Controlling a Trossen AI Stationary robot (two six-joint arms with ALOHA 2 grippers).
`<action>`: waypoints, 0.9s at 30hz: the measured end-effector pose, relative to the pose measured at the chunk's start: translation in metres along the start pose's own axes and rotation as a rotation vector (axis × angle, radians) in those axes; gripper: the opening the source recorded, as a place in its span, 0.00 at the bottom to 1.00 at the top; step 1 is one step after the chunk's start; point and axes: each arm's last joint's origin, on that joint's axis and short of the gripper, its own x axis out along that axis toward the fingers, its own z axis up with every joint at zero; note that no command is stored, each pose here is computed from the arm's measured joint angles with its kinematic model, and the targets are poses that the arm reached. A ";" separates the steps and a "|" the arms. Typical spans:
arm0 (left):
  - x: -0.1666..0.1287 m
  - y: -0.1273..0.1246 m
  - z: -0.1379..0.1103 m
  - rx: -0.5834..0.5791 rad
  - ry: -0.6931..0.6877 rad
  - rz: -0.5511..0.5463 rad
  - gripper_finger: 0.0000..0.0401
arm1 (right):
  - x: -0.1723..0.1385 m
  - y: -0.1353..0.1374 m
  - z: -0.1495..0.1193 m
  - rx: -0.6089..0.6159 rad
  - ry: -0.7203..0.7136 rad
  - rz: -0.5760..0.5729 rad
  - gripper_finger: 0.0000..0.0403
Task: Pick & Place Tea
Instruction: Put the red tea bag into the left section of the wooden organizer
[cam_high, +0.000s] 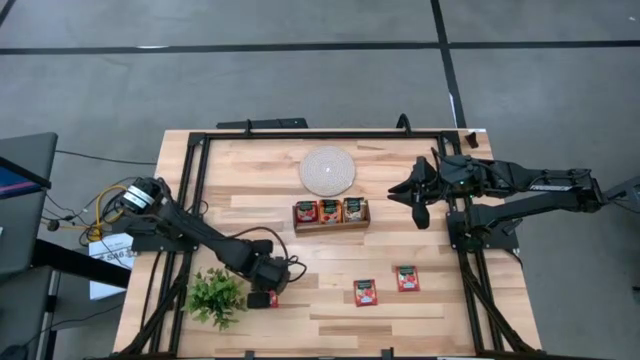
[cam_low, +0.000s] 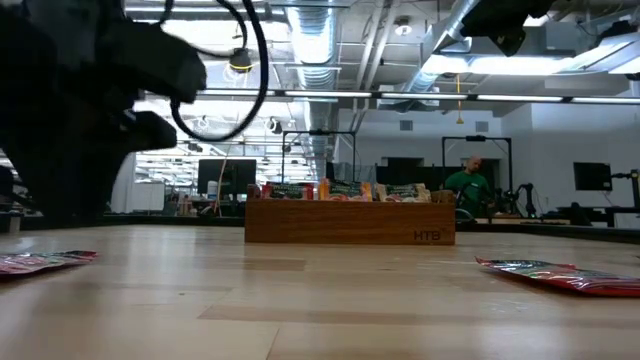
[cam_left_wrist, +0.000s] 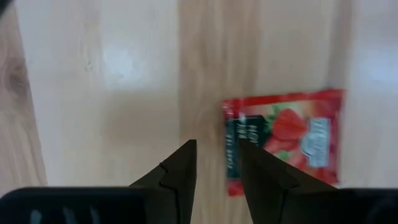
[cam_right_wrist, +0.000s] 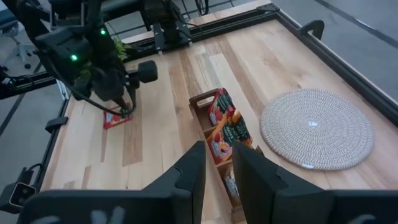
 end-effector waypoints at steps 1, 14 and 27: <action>0.003 0.001 0.001 -0.013 0.007 0.007 0.27 | 0.000 0.000 0.000 -0.003 0.000 0.001 0.18; 0.018 0.000 0.002 -0.092 0.062 -0.024 0.27 | 0.000 0.000 -0.001 -0.005 0.006 0.000 0.18; -0.001 -0.010 0.016 -0.084 0.033 -0.013 0.27 | 0.000 0.000 -0.001 -0.005 0.007 0.002 0.18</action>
